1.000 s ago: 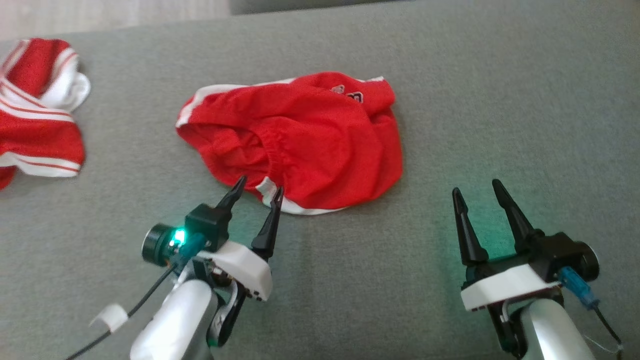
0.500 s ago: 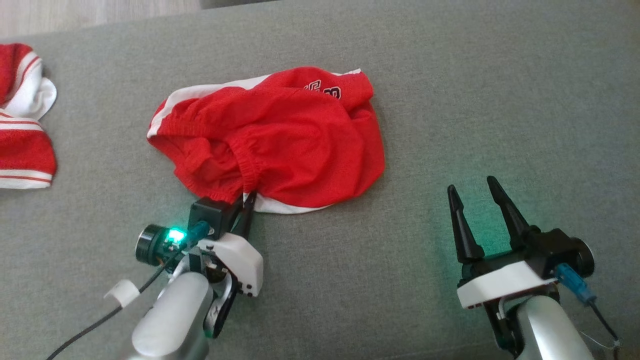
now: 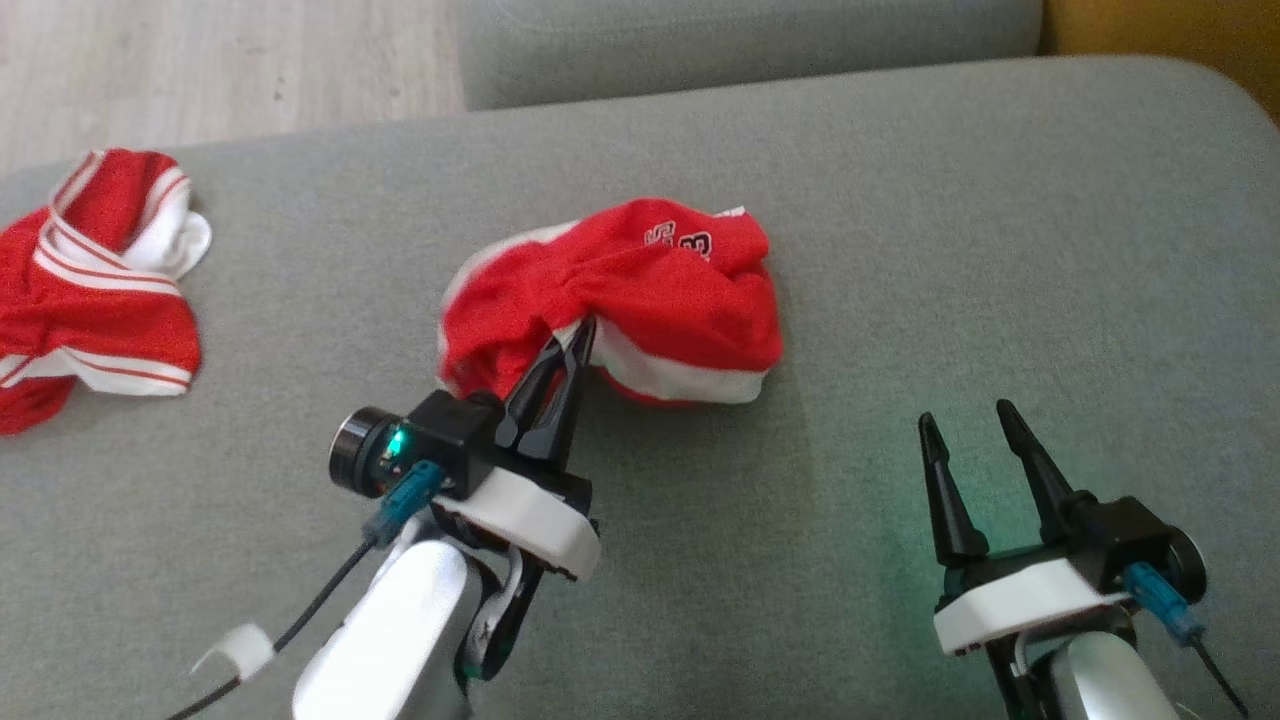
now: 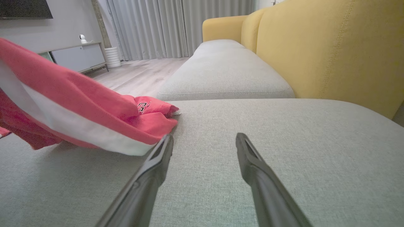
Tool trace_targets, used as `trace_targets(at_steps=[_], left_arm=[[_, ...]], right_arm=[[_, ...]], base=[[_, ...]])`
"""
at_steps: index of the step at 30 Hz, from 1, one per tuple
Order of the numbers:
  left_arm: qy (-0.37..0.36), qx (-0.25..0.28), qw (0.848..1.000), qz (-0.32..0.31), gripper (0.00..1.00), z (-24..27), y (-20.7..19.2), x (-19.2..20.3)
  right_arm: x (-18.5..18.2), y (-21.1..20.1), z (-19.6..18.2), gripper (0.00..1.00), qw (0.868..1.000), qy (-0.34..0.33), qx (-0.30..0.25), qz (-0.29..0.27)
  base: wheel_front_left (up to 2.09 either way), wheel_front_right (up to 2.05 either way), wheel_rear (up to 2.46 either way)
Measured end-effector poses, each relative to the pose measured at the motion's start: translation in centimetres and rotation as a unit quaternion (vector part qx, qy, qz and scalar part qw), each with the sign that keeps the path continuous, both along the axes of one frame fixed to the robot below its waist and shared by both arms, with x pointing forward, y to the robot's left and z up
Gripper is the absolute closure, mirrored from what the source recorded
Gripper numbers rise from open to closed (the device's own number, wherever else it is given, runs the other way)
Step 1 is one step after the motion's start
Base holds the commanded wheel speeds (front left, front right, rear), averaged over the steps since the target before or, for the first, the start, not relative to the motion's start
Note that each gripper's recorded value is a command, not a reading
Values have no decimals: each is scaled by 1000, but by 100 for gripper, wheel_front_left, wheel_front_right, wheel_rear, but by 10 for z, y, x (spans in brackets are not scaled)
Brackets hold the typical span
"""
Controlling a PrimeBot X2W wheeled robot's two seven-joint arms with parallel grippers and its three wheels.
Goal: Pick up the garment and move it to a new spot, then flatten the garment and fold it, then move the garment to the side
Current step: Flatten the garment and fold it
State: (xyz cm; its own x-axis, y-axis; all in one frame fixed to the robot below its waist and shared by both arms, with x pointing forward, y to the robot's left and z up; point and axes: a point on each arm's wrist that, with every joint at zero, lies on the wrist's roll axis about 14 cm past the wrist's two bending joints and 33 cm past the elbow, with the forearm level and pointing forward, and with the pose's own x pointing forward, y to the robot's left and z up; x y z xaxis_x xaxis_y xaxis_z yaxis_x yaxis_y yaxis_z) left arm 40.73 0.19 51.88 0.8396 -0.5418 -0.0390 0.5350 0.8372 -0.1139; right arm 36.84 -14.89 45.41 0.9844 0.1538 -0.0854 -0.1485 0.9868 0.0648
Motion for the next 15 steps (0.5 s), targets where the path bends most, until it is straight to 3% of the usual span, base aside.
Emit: trace_targets(at_steps=[4, 7, 11, 15], left_arm=[[-40, -48, 998, 17, 100, 43, 7, -9], [-26, -67, 996, 56, 100, 47, 30, -11], [51, -62, 988, 136, 100, 0, 80, -18], [143, -38, 969, 199, 100, -64, 121, -38]], right_arm=[[-1, 2, 7, 0, 1000, -10, 1, 3], [-3, 1, 4, 0, 1000, -7, 1, 1], [-1, -3, 3, 0, 1000, -5, 0, -4], [3, -2, -3, 0, 1000, 4, 0, -2]], base=[[0, 0, 0], [0, 0, 0], [0, 0, 0], [0, 0, 0]])
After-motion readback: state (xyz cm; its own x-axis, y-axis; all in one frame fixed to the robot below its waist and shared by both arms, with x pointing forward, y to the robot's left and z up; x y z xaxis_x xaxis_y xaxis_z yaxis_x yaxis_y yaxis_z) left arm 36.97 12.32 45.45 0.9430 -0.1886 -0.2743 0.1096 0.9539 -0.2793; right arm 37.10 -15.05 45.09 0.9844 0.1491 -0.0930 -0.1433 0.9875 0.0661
